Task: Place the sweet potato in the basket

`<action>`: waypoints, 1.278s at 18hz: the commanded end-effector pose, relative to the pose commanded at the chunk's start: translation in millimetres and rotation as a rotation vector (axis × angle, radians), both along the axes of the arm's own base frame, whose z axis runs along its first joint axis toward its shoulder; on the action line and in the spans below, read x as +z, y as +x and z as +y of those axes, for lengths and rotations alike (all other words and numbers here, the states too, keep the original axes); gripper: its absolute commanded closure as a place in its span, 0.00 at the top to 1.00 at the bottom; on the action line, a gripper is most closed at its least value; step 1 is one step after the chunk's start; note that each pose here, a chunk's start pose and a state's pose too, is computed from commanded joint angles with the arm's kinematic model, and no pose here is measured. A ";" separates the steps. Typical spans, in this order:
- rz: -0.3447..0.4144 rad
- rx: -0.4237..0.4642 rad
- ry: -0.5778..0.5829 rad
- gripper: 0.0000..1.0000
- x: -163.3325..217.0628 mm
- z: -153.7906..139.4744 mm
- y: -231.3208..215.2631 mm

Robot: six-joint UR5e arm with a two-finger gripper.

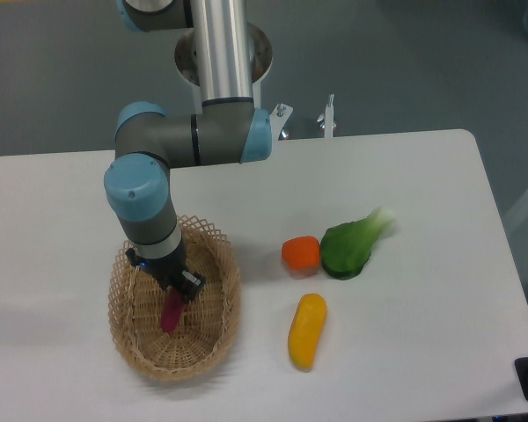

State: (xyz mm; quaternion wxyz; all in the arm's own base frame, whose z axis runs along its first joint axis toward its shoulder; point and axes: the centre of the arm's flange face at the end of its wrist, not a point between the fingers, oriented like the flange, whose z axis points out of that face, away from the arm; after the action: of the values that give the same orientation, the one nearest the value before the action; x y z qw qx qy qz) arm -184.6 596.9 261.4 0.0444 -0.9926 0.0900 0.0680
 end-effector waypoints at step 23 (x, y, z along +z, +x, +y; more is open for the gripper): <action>0.198 -0.165 -0.069 1.00 157.0 -147.5 -269.8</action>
State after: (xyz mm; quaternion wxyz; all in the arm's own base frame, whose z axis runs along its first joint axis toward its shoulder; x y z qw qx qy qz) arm -454.3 449.4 418.5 0.0067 -0.9712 0.1776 0.1586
